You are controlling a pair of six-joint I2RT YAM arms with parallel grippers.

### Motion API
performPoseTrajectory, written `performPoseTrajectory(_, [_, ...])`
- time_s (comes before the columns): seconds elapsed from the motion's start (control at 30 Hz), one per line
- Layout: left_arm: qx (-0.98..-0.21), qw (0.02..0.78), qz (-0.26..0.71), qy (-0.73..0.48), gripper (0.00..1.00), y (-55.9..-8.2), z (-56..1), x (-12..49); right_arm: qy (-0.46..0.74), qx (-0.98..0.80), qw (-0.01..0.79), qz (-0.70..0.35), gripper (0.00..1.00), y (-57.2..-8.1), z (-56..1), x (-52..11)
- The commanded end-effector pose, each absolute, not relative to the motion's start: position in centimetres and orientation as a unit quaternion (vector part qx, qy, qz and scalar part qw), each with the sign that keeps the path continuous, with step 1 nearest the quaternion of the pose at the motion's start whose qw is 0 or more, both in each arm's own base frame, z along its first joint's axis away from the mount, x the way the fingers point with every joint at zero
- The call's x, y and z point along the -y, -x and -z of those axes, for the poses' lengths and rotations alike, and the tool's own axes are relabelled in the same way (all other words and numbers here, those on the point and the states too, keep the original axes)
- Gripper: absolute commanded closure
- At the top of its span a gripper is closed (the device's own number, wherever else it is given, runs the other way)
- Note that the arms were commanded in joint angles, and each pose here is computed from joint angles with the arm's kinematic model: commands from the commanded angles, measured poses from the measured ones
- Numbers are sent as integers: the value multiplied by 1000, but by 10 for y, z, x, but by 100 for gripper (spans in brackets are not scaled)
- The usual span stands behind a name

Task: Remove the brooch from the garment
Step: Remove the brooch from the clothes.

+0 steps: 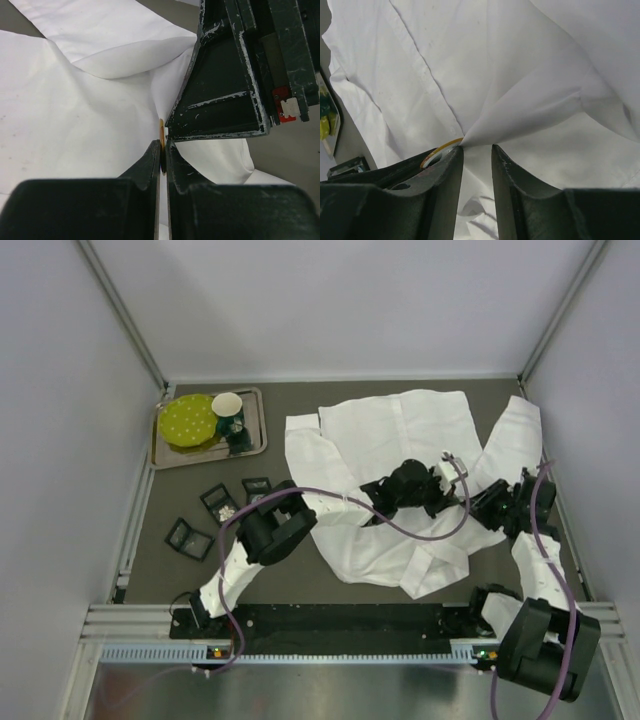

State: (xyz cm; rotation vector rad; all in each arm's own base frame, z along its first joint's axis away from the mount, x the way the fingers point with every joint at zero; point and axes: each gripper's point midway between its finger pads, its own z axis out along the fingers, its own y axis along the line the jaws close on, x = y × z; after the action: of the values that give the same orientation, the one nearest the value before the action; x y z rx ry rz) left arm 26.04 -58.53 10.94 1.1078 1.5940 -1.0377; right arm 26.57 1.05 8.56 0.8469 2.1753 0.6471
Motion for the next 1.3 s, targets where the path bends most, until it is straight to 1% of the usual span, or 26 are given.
performPoseTrajectory(0.0, [-603, 341, 473, -544, 100, -162, -76, 599, -226, -802, 429, -349, 67, -303, -162, -42])
performPoseTrajectory(0.07, [-609, 351, 461, -542, 100, -162, -67, 593, -242, -801, 414, -359, 67, -305, -162, -42])
performPoseTrajectory(0.1, [-610, 354, 458, -541, 100, -164, -65, 592, -256, -795, 395, -382, 68, -305, -162, -47])
performPoseTrajectory(0.17, [-607, 361, 461, -538, 100, -164, -67, 594, -265, -773, 399, -416, 67, -310, -171, -53])
performPoseTrajectory(0.33, [-600, 389, 468, -520, 100, -168, -76, 595, -283, -763, 406, -416, 67, -310, -177, -50])
performPoseTrajectory(0.47, [-585, 418, 473, -510, 100, -172, -82, 592, -303, -756, 392, -428, 66, -309, -176, -51])
performPoseTrajectory(0.6, [-570, 427, 480, -513, 100, -171, -85, 590, -327, -750, 378, -433, 64, -308, -169, -48])
performPoseTrajectory(0.93, [-536, 414, 500, -539, 100, -152, -79, 584, -348, -722, 409, -436, 63, -308, -167, -38])
performPoseTrajectory(1.1, [-533, 398, 506, -548, 100, -146, -73, 582, -323, -710, 432, -453, 62, -309, -177, -41])
performPoseTrajectory(1.13, [-531, 395, 509, -550, 100, -145, -77, 586, -313, -712, 437, -453, 62, -309, -180, -42])
performPoseTrajectory(1.17, [-537, 382, 508, -555, 100, -143, -69, 585, -301, -719, 442, -445, 63, -309, -179, -41])
performPoseTrajectory(1.27, [-531, 378, 516, -556, 100, -141, -71, 587, -290, -722, 450, -440, 63, -306, -179, -42])
